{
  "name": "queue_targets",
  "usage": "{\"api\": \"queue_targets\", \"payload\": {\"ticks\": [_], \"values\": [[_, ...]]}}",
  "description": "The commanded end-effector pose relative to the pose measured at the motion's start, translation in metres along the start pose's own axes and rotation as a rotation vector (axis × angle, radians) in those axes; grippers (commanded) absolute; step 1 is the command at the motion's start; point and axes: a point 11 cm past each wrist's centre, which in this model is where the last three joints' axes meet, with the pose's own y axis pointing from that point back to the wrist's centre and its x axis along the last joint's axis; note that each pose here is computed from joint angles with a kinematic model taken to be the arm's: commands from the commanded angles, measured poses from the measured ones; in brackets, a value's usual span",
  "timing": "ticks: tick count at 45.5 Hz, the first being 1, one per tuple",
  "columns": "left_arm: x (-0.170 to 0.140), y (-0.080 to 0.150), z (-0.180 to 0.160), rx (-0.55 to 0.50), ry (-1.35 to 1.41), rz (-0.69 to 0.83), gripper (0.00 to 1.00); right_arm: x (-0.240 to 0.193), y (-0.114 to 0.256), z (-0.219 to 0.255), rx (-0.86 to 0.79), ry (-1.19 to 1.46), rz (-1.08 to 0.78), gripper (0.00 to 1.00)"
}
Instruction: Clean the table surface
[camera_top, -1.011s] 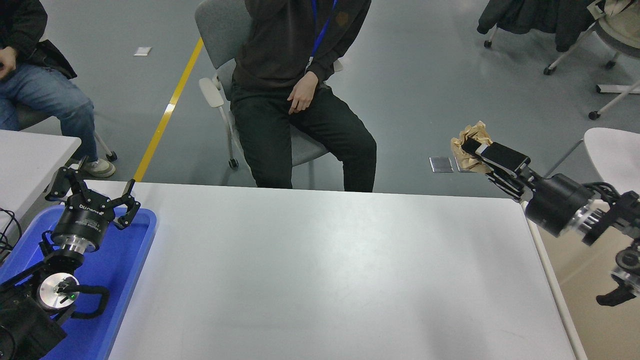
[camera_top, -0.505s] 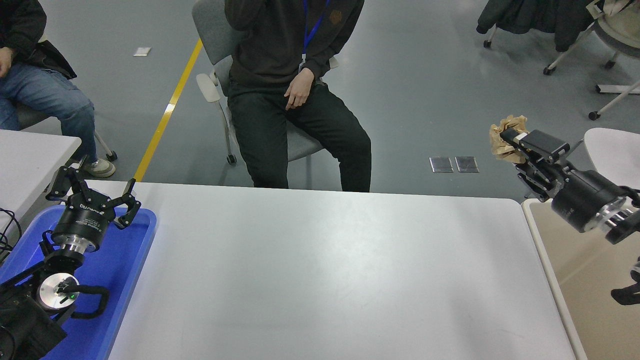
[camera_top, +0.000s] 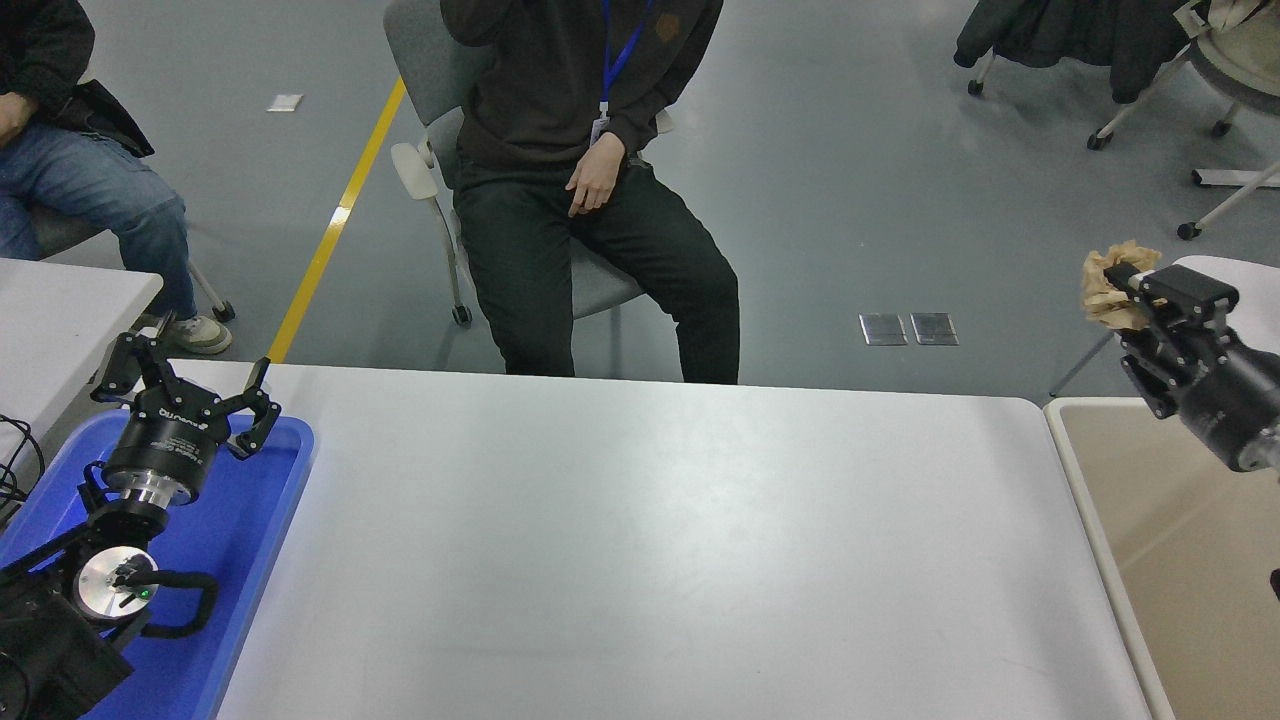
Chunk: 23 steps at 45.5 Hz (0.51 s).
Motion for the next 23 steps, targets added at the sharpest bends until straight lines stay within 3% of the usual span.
{"api": "queue_targets", "payload": {"ticks": [1,23], "values": [[0.0,0.0,0.0,0.0,0.0,0.0,1.0,0.041,0.007,0.033,-0.074,-0.099,0.095,0.0],[0.0,0.0,0.0,0.0,0.0,0.0,1.0,0.097,0.038,0.086,-0.148,-0.218,0.185,0.0]]}}
